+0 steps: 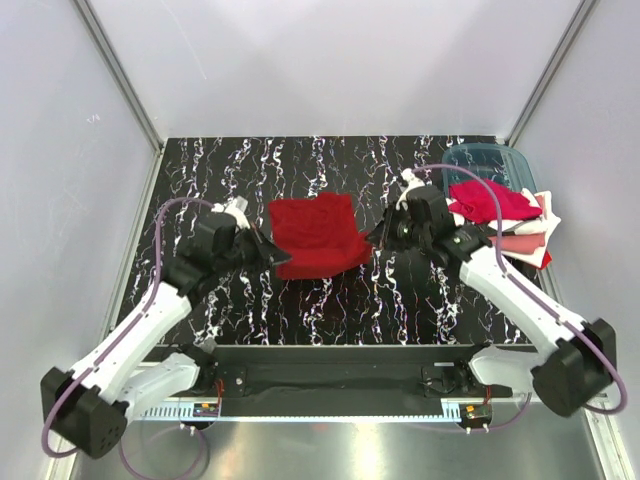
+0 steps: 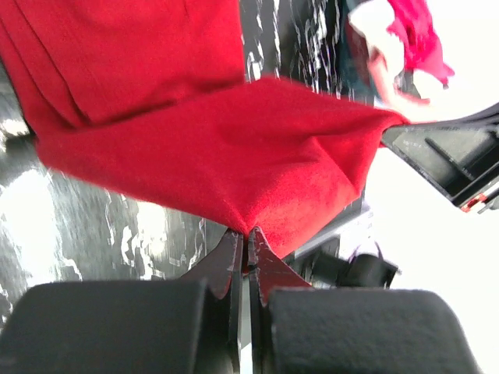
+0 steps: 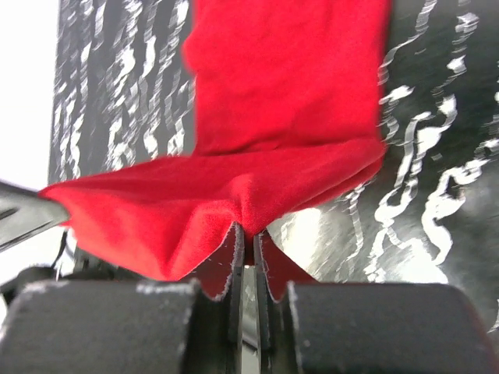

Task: Fold and stack the t-shirts
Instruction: Fold the tshirt

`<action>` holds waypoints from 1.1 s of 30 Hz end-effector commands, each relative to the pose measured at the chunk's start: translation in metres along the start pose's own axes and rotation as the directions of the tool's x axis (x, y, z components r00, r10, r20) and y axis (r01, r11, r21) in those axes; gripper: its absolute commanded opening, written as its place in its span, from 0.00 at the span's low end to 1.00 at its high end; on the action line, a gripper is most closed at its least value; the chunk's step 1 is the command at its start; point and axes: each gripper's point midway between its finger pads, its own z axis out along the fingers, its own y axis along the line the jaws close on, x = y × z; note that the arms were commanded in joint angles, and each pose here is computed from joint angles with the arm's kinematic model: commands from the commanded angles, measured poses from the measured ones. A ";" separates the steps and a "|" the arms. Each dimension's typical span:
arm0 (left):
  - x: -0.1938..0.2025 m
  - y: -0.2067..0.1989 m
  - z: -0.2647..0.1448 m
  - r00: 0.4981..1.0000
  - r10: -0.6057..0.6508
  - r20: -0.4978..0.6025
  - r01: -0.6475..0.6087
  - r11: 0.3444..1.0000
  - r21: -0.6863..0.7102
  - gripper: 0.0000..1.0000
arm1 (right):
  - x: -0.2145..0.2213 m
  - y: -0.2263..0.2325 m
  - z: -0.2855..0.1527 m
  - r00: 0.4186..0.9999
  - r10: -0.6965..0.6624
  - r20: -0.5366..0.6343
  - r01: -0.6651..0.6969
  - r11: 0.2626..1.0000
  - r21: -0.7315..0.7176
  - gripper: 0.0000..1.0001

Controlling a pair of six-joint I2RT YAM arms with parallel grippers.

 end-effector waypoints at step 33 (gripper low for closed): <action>-0.258 0.137 0.138 0.932 -0.297 0.209 0.346 0.900 -0.264 0.91 | -0.188 -0.046 0.223 0.998 0.008 -0.057 -0.007 1.000 0.018 0.94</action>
